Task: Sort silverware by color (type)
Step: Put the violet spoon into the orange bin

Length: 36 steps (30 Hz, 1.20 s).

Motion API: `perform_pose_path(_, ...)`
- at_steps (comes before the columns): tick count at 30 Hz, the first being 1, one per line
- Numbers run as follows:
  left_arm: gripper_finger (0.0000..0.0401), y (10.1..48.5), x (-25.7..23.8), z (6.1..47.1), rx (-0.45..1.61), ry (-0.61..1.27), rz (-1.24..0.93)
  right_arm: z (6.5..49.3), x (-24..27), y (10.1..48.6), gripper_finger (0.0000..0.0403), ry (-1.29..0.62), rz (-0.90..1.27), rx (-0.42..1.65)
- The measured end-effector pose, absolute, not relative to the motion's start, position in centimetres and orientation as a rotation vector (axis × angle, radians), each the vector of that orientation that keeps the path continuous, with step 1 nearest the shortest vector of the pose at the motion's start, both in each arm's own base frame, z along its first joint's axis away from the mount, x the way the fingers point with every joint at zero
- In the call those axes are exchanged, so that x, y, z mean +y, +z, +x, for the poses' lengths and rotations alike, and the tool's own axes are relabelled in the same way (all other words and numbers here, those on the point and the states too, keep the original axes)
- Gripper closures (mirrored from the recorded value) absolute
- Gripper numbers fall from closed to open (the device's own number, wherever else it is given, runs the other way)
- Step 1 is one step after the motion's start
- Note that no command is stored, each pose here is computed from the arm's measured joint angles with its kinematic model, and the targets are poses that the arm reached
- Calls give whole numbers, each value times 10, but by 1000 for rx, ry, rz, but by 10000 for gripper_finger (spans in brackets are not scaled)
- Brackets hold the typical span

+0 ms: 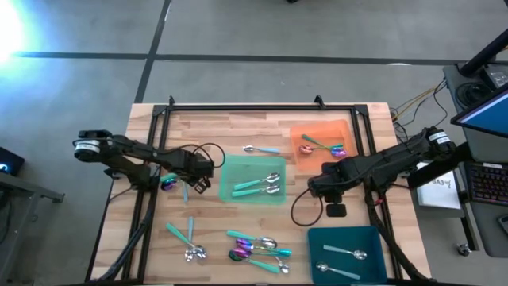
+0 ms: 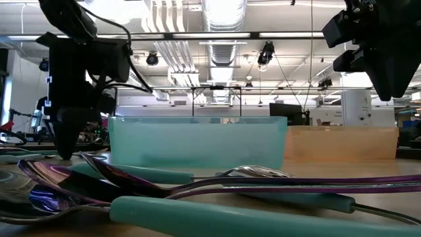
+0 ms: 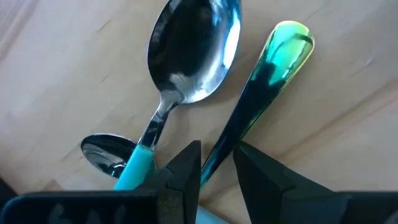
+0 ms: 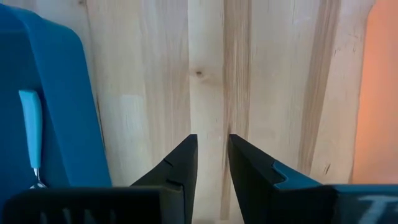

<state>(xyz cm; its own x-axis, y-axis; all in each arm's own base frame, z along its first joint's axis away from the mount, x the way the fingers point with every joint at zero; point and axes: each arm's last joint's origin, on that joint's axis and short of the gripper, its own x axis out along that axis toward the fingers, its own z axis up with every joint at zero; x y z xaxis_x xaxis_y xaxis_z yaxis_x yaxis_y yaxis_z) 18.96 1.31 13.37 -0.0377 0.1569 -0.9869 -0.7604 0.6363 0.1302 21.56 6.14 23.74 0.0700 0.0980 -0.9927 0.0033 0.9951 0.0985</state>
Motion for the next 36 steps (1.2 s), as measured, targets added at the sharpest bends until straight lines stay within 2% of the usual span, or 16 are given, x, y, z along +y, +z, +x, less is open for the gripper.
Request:
perform_pose_path(6, 326, 133, 13, 190, 1431, 789, -554, 217, 62, 237, 329, 80, 77, 1485)
perform_pose_path(12, 390, 136, 13, 193, 1428, 777, -570, 217, 62, 237, 331, 80, 77, 1486)
perform_pose_path(30, 394, 169, 15, 216, 1390, 699, -509, 216, 61, 237, 325, 76, 72, 1490)
perform_pose_path(36, 394, 189, 16, 228, 1349, 678, -464, 212, 56, 244, 321, -11, 17, 1455)
